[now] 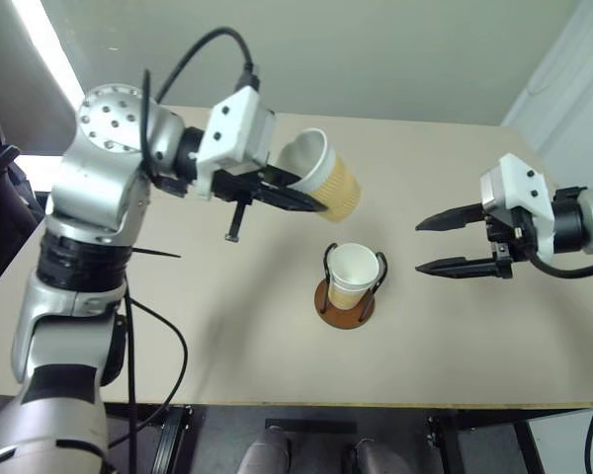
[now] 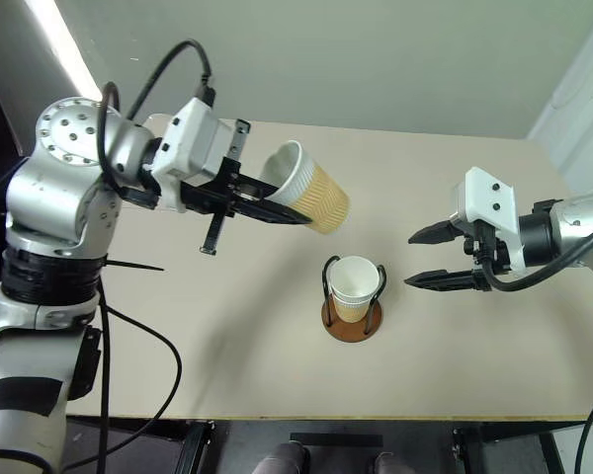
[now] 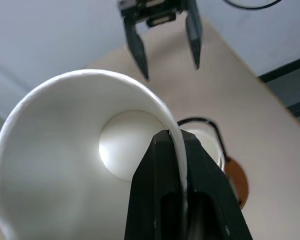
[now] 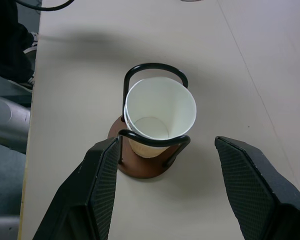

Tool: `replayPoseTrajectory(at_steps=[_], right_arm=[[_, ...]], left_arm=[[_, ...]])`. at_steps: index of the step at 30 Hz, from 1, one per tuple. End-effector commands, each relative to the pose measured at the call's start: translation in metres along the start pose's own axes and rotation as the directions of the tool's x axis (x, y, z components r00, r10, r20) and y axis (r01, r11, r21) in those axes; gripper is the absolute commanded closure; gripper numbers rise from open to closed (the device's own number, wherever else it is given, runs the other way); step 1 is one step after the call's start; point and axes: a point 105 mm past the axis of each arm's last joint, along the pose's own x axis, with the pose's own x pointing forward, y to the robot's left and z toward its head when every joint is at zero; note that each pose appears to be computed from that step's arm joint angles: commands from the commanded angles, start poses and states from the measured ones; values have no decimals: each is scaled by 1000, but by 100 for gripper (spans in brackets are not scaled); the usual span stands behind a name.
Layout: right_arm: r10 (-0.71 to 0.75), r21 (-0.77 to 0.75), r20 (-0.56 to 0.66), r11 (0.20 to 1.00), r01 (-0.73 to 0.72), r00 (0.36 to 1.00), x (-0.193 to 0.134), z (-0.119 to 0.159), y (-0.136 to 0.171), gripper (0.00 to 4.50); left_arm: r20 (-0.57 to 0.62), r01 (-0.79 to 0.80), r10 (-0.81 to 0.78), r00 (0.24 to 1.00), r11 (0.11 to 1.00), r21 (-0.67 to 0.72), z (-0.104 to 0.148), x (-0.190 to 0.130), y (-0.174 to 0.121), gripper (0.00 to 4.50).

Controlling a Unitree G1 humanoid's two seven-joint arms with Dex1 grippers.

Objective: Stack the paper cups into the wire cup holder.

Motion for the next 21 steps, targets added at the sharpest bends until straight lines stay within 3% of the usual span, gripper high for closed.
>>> replayPoseTrajectory(at_steps=[1,9,21], right_arm=[[-61,-41,7,997,61,998,-13,11,-2,142],[-94,-29,4,995,94,996,-19,12,-1,142],[-112,-18,10,994,112,994,-20,14,-1,142]], left_arm=[[-8,75,-75,997,997,22,0,7,-3,446],[-48,186,-184,982,982,33,-18,31,-5,446],[-76,279,-273,959,957,80,-23,54,-7,446]])
